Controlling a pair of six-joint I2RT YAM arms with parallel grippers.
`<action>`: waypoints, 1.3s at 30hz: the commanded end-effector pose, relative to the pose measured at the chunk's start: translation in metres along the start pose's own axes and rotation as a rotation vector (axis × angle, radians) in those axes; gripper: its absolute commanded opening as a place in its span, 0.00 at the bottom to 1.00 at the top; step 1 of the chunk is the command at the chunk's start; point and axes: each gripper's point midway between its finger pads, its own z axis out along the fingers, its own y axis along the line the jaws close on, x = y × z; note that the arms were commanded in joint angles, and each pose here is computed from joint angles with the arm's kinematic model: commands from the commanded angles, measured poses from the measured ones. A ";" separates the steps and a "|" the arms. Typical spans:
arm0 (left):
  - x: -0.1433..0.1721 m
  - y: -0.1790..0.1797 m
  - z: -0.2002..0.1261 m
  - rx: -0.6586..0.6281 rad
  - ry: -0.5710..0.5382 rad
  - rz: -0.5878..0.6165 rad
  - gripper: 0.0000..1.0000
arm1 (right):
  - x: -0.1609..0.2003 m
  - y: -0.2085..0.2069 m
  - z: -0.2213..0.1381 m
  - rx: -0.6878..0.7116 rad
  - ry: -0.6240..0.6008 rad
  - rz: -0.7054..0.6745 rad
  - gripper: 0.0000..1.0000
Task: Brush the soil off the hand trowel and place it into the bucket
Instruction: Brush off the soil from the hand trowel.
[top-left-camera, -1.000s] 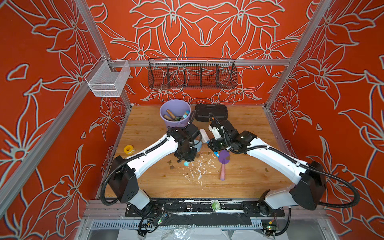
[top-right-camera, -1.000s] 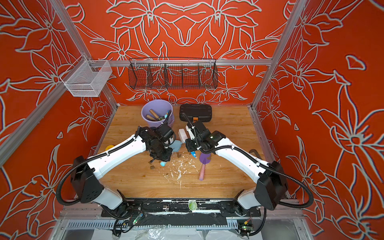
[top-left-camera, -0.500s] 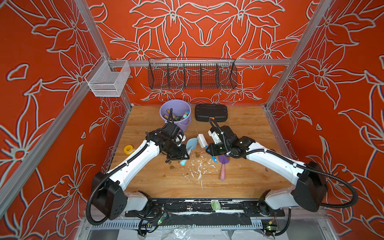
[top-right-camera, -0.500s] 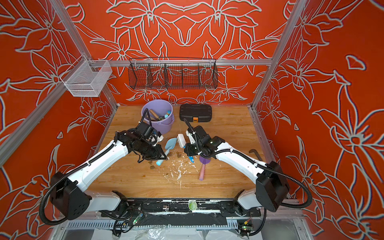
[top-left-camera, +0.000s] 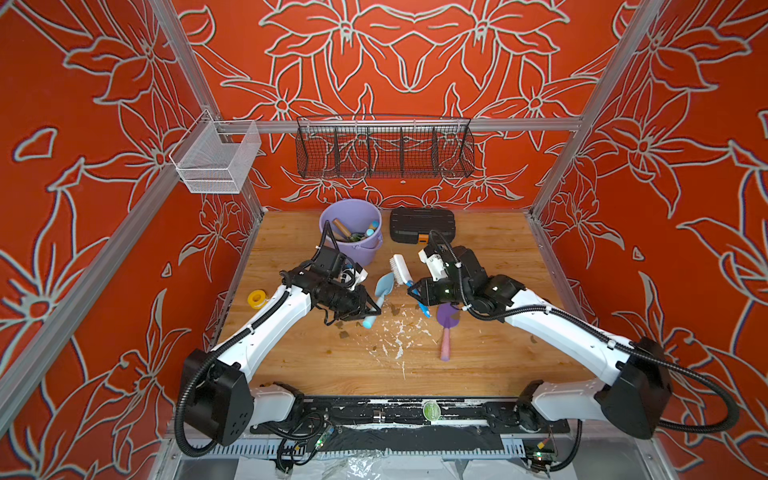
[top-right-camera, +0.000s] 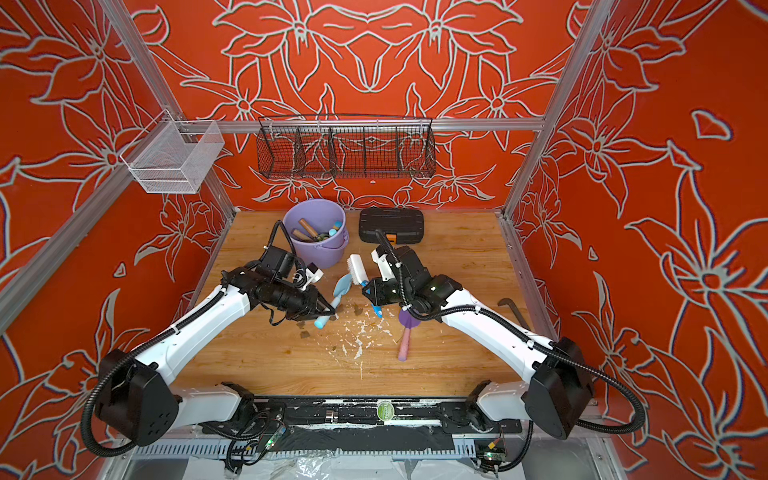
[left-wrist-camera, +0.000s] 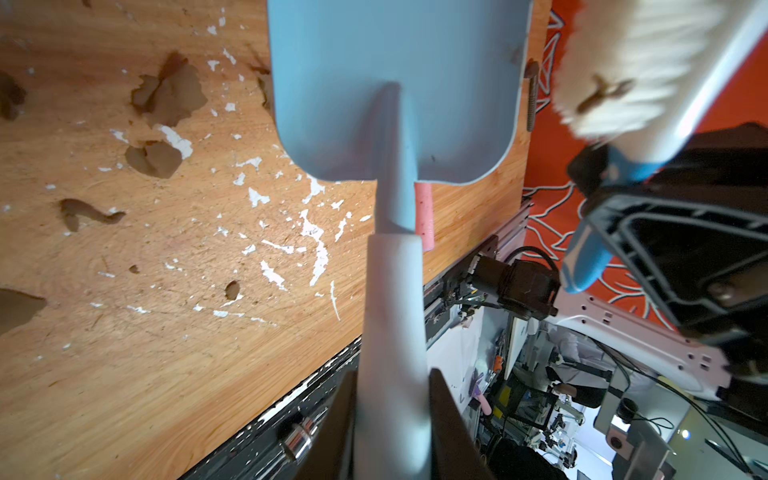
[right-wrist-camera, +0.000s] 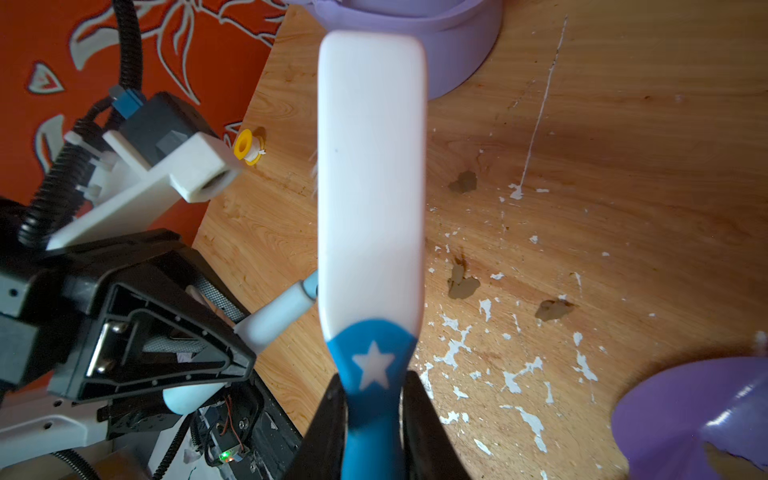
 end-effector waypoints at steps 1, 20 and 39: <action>-0.001 -0.020 -0.010 0.098 -0.015 0.034 0.00 | 0.005 0.003 0.012 -0.040 0.013 0.020 0.00; -0.017 -0.027 -0.029 0.355 -0.081 -0.052 0.00 | -0.024 -0.004 0.001 -0.093 -0.121 0.077 0.00; -0.026 -0.047 -0.047 0.501 -0.102 -0.044 0.00 | 0.008 -0.001 0.045 -0.179 -0.026 0.164 0.00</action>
